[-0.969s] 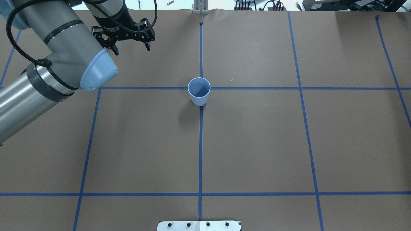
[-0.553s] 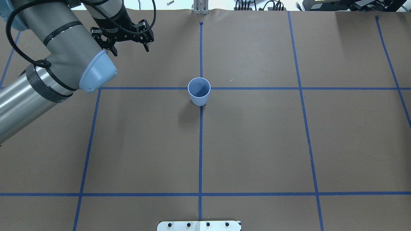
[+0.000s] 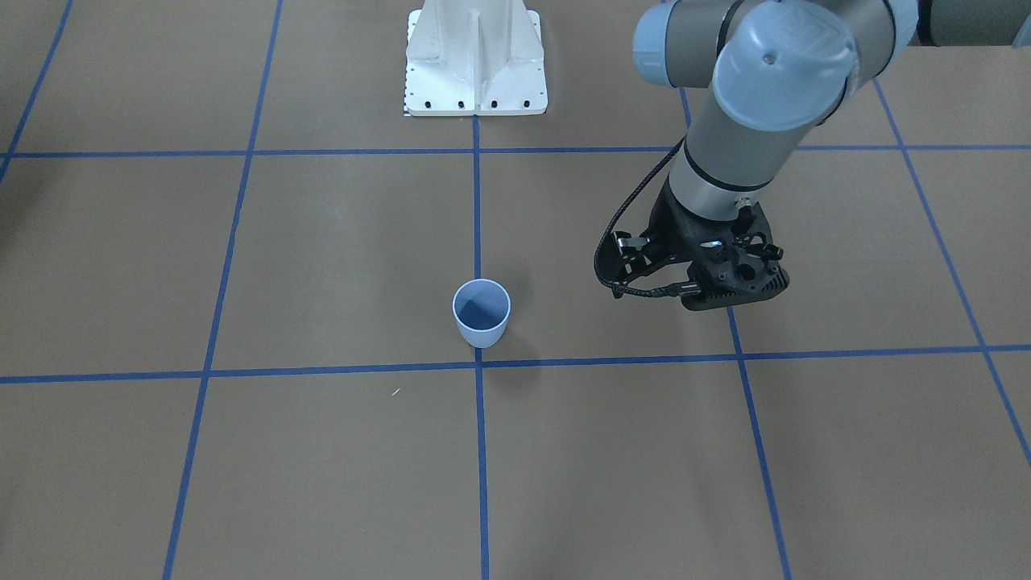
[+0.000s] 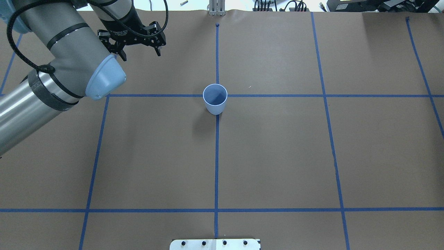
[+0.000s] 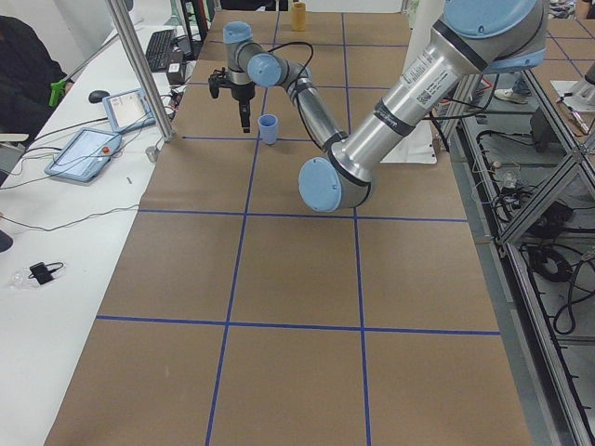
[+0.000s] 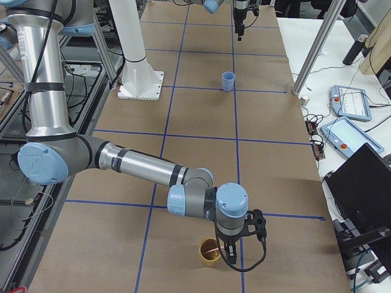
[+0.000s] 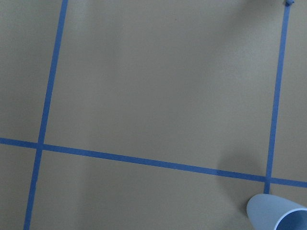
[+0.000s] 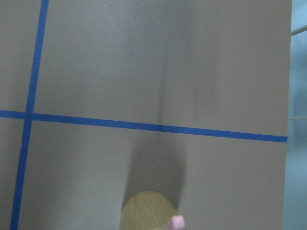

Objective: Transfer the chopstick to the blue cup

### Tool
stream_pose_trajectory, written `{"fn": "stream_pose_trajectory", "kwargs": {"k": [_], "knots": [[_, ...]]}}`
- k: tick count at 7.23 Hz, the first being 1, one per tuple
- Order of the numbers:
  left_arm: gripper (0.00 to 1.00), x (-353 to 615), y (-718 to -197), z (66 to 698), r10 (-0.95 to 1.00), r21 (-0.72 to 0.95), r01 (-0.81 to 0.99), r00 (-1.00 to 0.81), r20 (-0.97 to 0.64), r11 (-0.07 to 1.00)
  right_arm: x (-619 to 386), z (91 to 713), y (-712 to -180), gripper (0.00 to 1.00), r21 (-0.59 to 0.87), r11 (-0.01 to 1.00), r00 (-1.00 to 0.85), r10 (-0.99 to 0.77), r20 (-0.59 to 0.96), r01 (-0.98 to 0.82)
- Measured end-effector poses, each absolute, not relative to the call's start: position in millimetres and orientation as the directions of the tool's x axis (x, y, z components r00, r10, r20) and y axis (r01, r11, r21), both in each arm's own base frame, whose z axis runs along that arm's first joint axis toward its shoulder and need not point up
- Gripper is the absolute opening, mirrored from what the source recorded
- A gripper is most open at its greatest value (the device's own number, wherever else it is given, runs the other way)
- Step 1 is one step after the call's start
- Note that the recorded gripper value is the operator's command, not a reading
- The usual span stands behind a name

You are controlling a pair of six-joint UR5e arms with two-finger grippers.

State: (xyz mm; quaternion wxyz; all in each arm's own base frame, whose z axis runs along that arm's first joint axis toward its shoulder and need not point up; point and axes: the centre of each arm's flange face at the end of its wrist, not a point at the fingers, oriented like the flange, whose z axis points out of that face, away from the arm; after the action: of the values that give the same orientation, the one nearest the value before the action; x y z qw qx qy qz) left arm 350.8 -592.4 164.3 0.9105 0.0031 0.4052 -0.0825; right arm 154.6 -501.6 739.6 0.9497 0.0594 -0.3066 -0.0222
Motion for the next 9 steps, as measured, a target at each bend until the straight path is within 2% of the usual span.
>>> {"fn": "stream_pose_trajectory", "kwargs": {"k": [2, 6, 7, 9], "knots": [[0.99, 350.7, -592.4, 165.4, -0.149, -0.062, 0.153, 0.659, -0.738, 0.986, 153.4, 747.7, -505.4, 0.85, 0.136, 0.991, 0.812, -0.087, 0.577, 0.009], [0.99, 348.8, -590.4, 174.8, -0.154, -0.068, 0.153, 0.663, -0.733, 0.986, 150.8, 763.3, -502.1, 0.71, 0.13, 0.991, 0.808, -0.086, 0.583, 0.012], [0.99, 348.7, -590.5, 176.0, -0.154, -0.069, 0.153, 0.663, -0.732, 0.986, 150.2, 765.5, -499.7, 0.63, 0.126, 0.992, 0.806, -0.083, 0.586, 0.011], [0.99, 348.5, -590.4, 176.4, -0.155, -0.069, 0.154, 0.663, -0.732, 0.986, 149.6, 767.1, -497.6, 0.32, 0.122, 0.992, 0.804, -0.081, 0.589, 0.01]]}}
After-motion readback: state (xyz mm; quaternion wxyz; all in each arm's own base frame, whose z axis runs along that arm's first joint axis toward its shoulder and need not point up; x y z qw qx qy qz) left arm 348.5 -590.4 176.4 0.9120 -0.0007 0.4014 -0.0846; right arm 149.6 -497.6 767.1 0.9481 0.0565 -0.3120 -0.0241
